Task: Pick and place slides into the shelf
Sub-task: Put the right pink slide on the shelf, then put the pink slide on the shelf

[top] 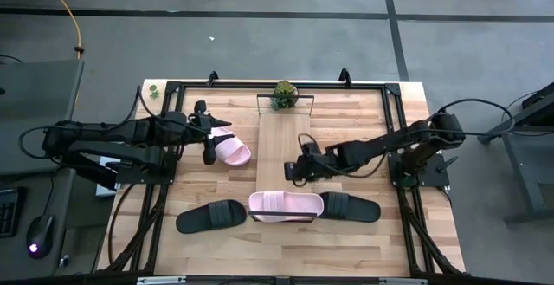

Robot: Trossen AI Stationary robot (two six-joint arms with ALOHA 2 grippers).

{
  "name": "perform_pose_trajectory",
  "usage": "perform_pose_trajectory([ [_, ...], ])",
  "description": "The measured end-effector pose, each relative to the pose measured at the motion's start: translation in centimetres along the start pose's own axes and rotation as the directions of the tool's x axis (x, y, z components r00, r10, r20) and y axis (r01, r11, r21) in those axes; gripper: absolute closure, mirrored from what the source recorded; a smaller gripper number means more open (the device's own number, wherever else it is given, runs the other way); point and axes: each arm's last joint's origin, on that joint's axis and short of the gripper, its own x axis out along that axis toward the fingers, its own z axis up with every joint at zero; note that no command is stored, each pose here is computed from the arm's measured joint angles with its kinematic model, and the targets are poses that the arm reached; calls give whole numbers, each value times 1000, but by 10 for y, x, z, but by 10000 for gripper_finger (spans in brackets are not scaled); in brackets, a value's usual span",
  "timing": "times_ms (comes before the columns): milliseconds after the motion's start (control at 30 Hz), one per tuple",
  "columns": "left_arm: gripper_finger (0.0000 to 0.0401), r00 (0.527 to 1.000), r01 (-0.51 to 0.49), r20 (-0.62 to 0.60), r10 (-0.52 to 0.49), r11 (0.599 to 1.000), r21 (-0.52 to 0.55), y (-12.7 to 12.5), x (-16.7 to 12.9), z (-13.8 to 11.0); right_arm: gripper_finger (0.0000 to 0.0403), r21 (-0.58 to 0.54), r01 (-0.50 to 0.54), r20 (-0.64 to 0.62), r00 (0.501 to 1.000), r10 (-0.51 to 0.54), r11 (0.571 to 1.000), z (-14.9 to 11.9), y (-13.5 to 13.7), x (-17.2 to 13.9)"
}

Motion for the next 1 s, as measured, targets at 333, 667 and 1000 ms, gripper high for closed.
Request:
perform_pose_trajectory([
  [333,245,1000,1,16,0,999,-34,3,-11,0,279,-270,-24,150,986,67,962,39,6,4],
  [667,245,1000,4,-7,-4,997,-80,3,-13,-3,279,-496,122,306,951,41,860,57,4,4],
  [1000,245,1000,3,24,-1,996,-87,3,-13,0,279,-559,132,313,948,61,818,60,6,4],
])
